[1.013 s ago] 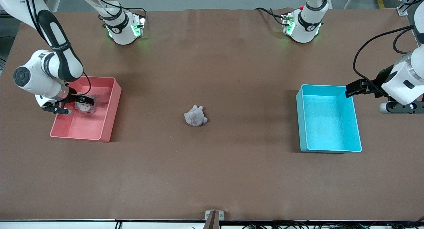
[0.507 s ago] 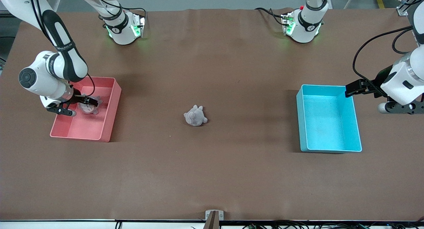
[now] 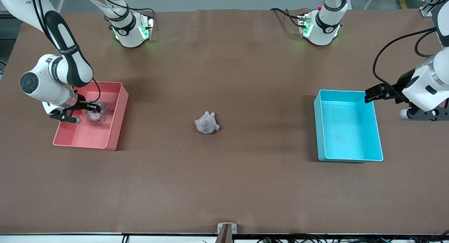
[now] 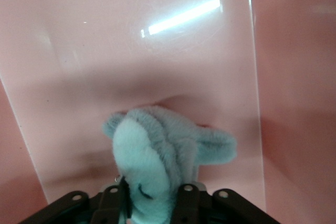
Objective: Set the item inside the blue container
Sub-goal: 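Carry the second plush with the right gripper beside the first plush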
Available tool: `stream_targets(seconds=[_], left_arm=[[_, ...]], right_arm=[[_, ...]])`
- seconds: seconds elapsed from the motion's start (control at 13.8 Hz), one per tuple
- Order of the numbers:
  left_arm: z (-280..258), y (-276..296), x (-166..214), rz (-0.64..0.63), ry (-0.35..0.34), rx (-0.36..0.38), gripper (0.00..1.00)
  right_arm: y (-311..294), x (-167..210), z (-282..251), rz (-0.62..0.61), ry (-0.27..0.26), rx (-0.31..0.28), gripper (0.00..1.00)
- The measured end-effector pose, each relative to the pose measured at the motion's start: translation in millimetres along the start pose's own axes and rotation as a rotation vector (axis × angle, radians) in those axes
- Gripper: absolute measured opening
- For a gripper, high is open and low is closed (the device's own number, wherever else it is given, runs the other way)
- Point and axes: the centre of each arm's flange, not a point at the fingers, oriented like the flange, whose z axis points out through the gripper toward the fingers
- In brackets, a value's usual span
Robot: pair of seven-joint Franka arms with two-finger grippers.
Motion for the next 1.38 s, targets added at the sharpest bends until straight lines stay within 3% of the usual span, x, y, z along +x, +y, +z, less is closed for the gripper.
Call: stream_targets(seconds=[0.07,0.36,0.72,0.94,1.09,1.38], left_arm=[[0.0,0.0,0.0,0.0,0.0,0.0,1.0],[0.0,0.2,0.0,0.0,0.0,0.0,1.0],[0.2,11.5,-1.0,0.017,0.0,0.001,1.0],[0.3,18.0,-1.6,0.027,0.0,0.001,1.0],[0.4,20.3,-1.8,0.03,0.0,0.002,1.0],[0.4,20.6,-1.9,0.031,-0.001,0.002,1.0]], right_arm=[[-0.1,0.6,-1.1,0.002,-0.007,0.001,0.24],[-6.8,7.8,-16.6,0.035,-0.052,0.002,0.19],[-63.8,39.9,-148.1,0.109,-0.145,-0.017,0.19],[-149.4,37.7,-205.4,0.198,-0.119,-0.019,0.19],[-211.6,24.8,-209.3,0.264,-0.106,0.02,0.19],[-330.6,3.5,-192.1,0.419,-0.023,0.059,0.19]])
